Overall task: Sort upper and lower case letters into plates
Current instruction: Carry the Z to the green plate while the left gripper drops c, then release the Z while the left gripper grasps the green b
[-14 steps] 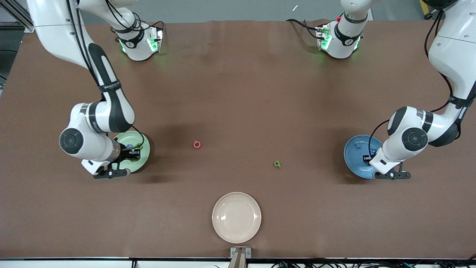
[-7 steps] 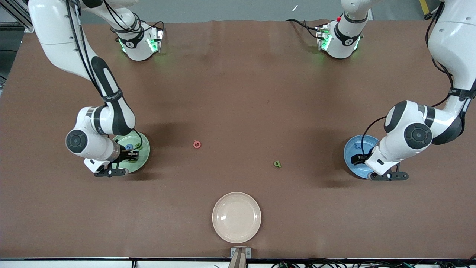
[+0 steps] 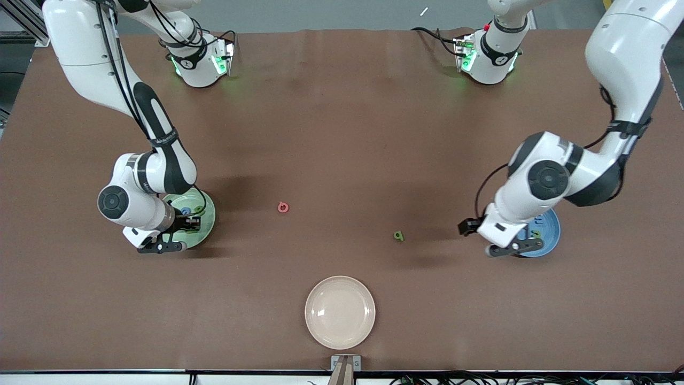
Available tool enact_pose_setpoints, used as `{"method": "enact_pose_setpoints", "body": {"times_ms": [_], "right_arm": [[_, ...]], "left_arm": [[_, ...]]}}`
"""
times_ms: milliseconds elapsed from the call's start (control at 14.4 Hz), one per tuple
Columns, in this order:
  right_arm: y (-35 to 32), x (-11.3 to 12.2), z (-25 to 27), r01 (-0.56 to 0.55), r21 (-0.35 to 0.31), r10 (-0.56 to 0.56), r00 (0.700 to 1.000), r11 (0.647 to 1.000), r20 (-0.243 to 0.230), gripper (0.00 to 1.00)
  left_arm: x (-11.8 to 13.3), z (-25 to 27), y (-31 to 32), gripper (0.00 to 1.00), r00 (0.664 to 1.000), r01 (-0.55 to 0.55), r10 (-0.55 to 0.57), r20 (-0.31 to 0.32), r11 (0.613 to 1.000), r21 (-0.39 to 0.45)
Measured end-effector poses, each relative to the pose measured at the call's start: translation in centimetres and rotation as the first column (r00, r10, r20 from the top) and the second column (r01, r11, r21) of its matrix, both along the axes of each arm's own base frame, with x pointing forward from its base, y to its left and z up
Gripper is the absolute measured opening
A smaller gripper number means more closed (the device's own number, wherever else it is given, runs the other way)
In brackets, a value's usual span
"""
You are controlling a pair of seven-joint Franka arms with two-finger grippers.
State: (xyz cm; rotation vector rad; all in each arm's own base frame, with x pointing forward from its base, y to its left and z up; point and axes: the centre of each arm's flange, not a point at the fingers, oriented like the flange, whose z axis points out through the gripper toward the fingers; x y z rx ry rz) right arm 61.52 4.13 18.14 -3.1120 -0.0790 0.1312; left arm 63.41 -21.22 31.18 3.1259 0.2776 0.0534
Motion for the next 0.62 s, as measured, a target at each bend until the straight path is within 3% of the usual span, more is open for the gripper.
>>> {"method": "enact_pose_setpoints", "body": {"times_ms": [139, 416, 624], "right_arm": [[-0.3, -0.1, 0.0, -0.001, 0.001, 0.001, 1.0, 1.0, -0.015, 0.59], [-1.4, 1.0, 5.0, -0.002, 0.028, 0.006, 0.991, 1.0, -0.134, 0.98], [-1.1, 2.0, 10.8, -0.006, 0.049, 0.014, 0.986, 0.999, -0.164, 1.0]], "left_arm": [[-0.4, -0.9, -4.3, 1.0, 0.999, -0.05, 0.05, -0.004, 0.999, -0.015], [-0.2, -4.5, -9.8, 1.0, 0.989, -0.146, 0.146, -0.012, 0.989, 0.002], [0.0, -6.8, -13.0, 1.0, 0.981, -0.195, 0.195, -0.023, 0.981, -0.002]]}}
